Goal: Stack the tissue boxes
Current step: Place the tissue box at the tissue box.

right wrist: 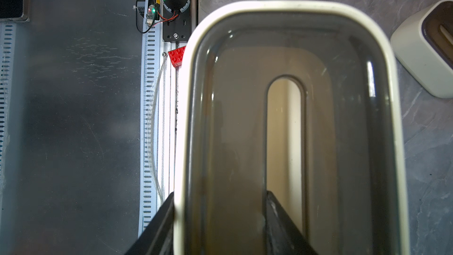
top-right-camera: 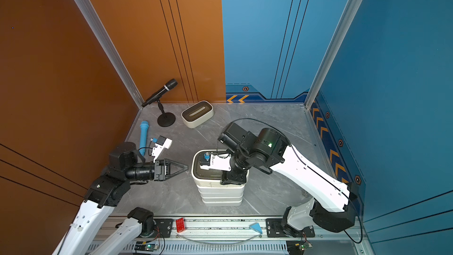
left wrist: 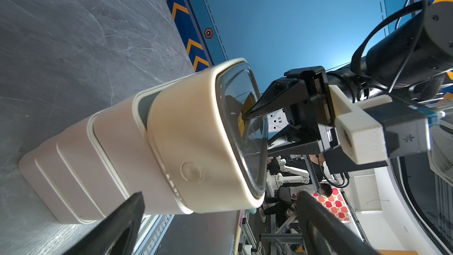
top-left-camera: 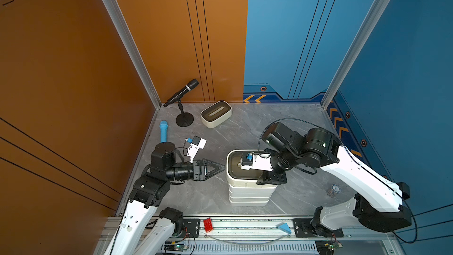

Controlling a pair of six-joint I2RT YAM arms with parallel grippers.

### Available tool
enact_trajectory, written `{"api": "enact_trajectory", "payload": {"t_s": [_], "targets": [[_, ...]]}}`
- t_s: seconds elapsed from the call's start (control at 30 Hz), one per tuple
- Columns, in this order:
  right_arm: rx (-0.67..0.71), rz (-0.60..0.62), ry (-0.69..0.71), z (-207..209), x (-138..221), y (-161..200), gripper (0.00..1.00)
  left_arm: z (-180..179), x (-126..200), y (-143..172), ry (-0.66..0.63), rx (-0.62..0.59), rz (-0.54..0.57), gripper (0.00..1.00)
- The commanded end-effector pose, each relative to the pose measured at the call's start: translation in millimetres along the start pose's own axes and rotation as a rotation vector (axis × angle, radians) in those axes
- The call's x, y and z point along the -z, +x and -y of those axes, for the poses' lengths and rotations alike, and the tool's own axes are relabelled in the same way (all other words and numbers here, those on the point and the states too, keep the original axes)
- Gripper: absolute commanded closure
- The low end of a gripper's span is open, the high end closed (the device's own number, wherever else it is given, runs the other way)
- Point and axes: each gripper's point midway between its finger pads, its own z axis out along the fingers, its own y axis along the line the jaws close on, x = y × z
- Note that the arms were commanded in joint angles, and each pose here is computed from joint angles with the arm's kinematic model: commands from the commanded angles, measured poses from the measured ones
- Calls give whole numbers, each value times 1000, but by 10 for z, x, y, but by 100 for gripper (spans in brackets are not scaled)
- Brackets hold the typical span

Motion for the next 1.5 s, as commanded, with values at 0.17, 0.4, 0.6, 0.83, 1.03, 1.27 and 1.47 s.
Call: {"api": "enact_trajectory", "payload": {"t_s": [0.17,0.4,0.6,0.83,1.03,1.27,1.47], "targets": [[11,51,6,2,13,-126,61,34,7,10,3,-30,-2,2],[11,50,12,11,7,-130,58,48,15,22,8,-35,-2,2],[9,50,12,13,-1,-134,57,56,20,23,8,-37,1,2],[9,48,10,7,-4,-127,55,43,12,18,6,-34,-2,2],[7,43,3,-4,-11,-116,55,39,11,22,6,-35,-3,2],[4,23,5,1,-41,-77,54,47,15,23,7,-38,-2,2],[4,18,4,1,-54,-65,54,40,13,23,6,-37,-2,2]]}}
